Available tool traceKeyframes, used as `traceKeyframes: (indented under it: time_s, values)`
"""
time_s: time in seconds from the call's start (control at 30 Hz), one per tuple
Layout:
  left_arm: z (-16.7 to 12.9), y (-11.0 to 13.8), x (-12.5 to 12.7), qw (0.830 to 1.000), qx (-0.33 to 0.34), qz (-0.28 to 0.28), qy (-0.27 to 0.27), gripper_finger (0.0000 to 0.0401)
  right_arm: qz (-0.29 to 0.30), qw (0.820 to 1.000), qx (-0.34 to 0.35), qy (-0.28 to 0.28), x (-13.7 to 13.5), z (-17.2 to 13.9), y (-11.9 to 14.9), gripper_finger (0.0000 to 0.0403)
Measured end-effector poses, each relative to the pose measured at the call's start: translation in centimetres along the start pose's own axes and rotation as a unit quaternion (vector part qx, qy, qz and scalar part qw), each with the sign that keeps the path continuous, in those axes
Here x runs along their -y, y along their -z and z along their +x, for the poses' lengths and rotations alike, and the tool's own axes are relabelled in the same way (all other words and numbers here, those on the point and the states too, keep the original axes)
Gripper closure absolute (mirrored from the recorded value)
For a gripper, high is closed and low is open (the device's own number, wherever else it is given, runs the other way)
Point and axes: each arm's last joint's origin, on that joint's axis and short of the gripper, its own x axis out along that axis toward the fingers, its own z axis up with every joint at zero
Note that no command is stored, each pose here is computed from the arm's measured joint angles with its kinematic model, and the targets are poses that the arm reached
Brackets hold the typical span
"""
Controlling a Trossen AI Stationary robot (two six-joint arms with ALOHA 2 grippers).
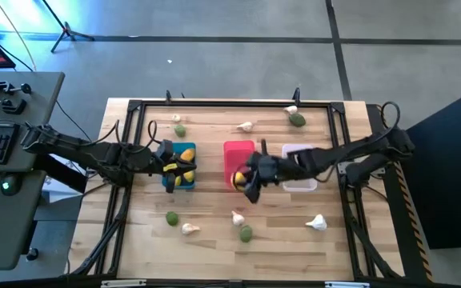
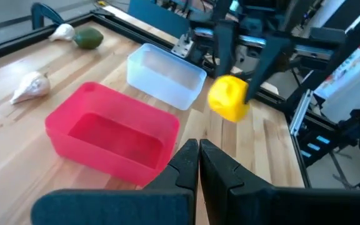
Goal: Sort produce into baskets
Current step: Put the yellow lemon into the blue bin
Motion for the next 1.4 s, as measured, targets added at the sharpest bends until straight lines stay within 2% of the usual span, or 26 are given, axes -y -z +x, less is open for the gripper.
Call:
traceKeyframes:
  time_s: [0.17, 0.37, 0.6, 0.7, 0.97, 1.23, 1.4]
  values:
    - [-0.5, -0.1, -0.3, 1.0, 0.011, -0.011, -0.025, 0.0401, -0.024, 0.998, 0.052, 0.0, 1.4, 0.3, -2.0, 0.0284]
    - [-1.3, -0.1, -0.7, 0.999, 0.012, -0.009, -0.047, 0.0401, -0.025, 0.992, 0.126, -0.02, 1.5, 0.8, -3.7, 0.0284]
    - [-3.3, -0.4, -1.4, 0.999, 0.019, 0.019, -0.042, 0.0401, 0.001, 0.982, 0.185, -0.029, 1.2, 5.1, -3.4, 0.0284]
    - [-4.6, -0.7, -1.6, 0.999, 0.029, 0.015, -0.018, 0.0401, 0.03, 0.978, 0.204, -0.039, 1.2, 7.5, -3.2, 0.0284]
    - [-8.3, -1.1, -2.7, 0.997, 0.072, 0.001, 0.006, 0.0401, 0.027, 0.984, 0.174, -0.017, -0.2, 13.6, -5.5, 0.0284]
    - [-10.9, -1.0, -3.8, 0.994, 0.111, -0.02, 0.006, 0.0401, 0.037, 0.989, 0.139, 0.021, 0.1, 17.8, -7.8, 0.0284]
    - [-11.6, -0.8, -4.3, 0.993, 0.119, -0.022, -0.008, 0.0401, 0.052, 0.991, 0.119, 0.042, 0.9, 20.3, -8.2, 0.0284]
